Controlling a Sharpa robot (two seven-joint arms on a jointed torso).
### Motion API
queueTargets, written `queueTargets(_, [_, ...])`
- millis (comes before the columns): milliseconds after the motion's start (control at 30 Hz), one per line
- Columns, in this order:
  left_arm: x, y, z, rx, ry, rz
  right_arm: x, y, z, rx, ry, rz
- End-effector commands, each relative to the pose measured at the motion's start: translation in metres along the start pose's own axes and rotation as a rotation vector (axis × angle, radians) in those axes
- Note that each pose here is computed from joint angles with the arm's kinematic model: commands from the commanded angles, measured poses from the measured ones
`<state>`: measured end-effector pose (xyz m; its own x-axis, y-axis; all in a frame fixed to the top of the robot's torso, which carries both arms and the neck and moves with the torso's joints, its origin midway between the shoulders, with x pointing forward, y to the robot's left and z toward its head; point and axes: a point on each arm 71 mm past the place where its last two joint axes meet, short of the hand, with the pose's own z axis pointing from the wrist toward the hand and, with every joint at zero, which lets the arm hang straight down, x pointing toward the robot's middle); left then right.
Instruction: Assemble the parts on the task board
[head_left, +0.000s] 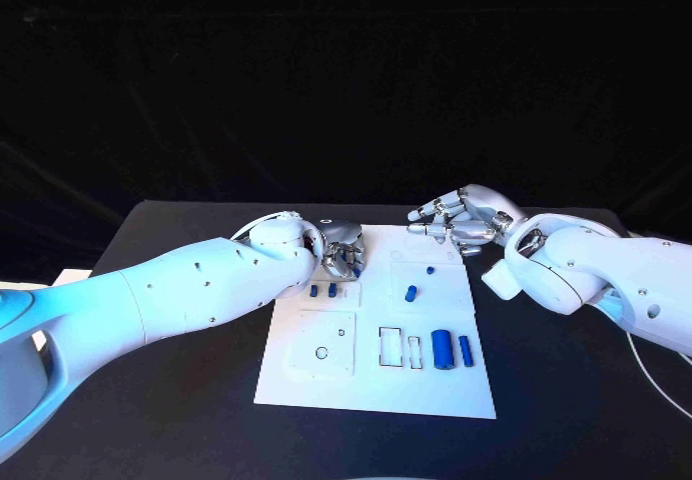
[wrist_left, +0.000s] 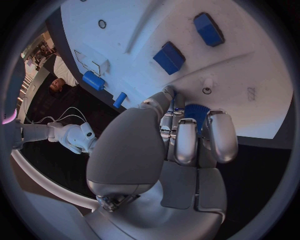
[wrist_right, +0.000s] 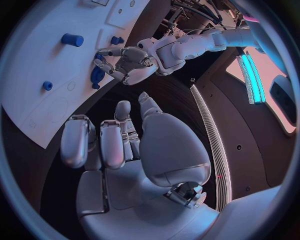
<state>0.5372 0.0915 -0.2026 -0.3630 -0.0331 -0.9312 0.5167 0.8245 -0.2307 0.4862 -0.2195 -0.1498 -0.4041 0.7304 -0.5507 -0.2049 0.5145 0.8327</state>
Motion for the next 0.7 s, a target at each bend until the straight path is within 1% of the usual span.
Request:
queueTargets(33, [-0.0013,-0.0009,0.0006,0.008,-0.01,-0.028,0.002,0.001,0.0,-0.008,0.02,-0.001])
queueTargets(233, [-0.0052,0.0004,0.0003,0.006,-0.044,-0.068,0.003,0.001,0.001,-0.008,0.024,0.0])
queueTargets(367, [-0.0079,0.0051,-0.0016,-0.012,-0.07,-0.115,0.004,0.001,0.002,-0.009,0.027,0.0])
queueTargets(467, [-0.0115,0.0096,-0.0053,-0.023,-0.086,-0.162,0.004,0.001,0.002,-0.008,0.027,0.0])
queueTargets(567, [-0.0145,0.0127,-0.0093,-0.027,-0.09,-0.196,0.003,0.0,0.002,-0.006,0.027,0.0])
queueTargets(700, [-0.0208,0.0187,-0.0193,-0.032,-0.087,-0.247,0.002,0.0,0.001,-0.003,0.025,-0.001])
